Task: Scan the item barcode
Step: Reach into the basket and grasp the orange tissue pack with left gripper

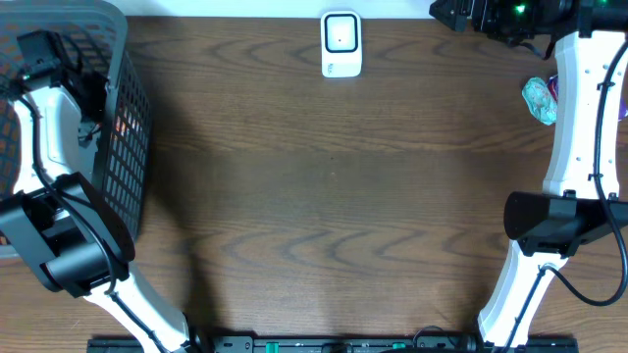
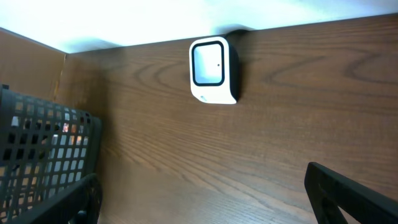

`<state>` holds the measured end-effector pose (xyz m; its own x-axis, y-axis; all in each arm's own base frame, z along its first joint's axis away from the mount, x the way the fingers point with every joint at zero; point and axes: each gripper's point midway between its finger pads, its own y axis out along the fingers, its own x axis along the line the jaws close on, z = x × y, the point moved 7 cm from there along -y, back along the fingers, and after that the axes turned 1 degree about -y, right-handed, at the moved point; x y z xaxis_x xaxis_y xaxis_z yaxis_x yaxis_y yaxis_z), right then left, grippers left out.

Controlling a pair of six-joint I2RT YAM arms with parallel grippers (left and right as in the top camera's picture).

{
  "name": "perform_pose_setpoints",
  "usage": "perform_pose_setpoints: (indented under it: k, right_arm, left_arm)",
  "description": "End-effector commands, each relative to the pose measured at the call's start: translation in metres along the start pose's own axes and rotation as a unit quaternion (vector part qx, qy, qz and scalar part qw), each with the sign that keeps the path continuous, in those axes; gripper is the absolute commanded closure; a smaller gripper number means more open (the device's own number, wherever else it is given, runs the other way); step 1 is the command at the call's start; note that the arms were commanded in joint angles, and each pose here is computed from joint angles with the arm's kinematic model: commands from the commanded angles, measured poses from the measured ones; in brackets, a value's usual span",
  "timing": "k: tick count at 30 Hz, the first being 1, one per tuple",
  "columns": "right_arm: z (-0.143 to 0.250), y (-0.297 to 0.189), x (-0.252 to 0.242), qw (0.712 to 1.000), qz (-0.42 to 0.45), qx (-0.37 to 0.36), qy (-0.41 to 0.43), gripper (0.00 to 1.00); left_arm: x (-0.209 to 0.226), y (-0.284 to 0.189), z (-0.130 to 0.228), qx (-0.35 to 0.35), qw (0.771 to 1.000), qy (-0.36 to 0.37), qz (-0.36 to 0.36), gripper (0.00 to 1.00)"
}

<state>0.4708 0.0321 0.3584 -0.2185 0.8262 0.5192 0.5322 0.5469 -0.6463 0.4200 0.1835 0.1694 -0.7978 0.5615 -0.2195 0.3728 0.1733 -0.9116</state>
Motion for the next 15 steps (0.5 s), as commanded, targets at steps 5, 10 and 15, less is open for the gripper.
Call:
perform_pose_setpoints:
  k: [5,10,15]
  right_arm:
    - [0.000,-0.001,0.003,1.000,-0.009,-0.001,0.002,0.01]
    - [0.000,-0.001,0.003,1.000,-0.009,-0.001,0.002,0.01]
    - [0.000,-0.001,0.003,1.000,-0.009,-0.001,0.002,0.01]
  left_arm:
    - [0.011,0.025,0.007,0.006,0.999,0.024,-0.027,0.18]
    - [0.016,0.047,0.014,0.028,0.998,0.030,-0.040,0.24]
    - [0.022,0.074,0.024,0.054,0.996,0.039,-0.055,0.41]
